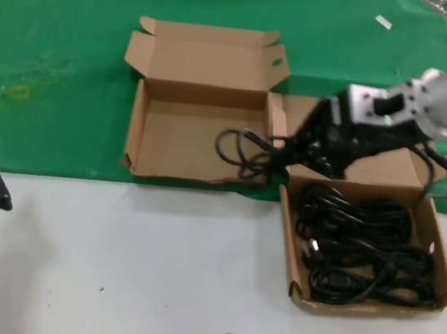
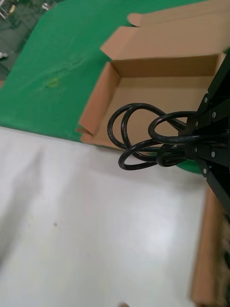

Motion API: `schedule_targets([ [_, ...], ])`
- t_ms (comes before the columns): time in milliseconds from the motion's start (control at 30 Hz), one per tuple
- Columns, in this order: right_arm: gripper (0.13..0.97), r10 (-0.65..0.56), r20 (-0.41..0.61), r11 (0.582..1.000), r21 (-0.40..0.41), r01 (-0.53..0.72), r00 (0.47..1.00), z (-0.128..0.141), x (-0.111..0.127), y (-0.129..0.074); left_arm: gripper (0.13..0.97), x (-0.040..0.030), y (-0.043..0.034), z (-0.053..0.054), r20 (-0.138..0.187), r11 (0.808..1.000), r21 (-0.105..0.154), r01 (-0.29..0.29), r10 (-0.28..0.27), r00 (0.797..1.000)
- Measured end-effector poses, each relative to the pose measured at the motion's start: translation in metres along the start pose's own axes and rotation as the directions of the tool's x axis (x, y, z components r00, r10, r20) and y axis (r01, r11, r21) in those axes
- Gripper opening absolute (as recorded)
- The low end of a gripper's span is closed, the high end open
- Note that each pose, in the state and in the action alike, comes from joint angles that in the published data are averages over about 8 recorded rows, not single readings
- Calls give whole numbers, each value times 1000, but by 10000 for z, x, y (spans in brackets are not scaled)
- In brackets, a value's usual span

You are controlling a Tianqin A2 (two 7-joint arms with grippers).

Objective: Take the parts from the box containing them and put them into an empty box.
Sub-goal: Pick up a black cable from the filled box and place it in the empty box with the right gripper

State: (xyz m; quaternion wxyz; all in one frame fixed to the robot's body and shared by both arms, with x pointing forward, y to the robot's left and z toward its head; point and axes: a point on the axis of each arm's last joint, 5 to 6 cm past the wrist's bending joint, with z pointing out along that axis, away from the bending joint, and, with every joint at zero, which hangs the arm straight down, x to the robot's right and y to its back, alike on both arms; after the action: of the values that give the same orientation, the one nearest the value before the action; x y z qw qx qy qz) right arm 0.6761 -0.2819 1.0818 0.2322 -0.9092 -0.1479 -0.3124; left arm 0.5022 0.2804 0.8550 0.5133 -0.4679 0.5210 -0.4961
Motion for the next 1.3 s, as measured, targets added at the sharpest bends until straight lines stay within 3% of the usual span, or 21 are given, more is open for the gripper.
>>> schedule_targets([
  [400, 158, -17, -16, 999, 29, 18, 1000, 483, 432, -364, 144, 0, 0, 0, 0, 1000, 0, 0, 0, 1000],
  [767, 158, -46, -32, 998, 45, 47, 998, 841, 626, -664, 144, 0, 0, 0, 0, 1000, 0, 0, 0, 1000],
  [1300, 168, -53, -91, 998, 19, 55, 994, 1093, 770, -624, 144, 0, 0, 0, 0, 1000, 0, 0, 0, 1000],
])
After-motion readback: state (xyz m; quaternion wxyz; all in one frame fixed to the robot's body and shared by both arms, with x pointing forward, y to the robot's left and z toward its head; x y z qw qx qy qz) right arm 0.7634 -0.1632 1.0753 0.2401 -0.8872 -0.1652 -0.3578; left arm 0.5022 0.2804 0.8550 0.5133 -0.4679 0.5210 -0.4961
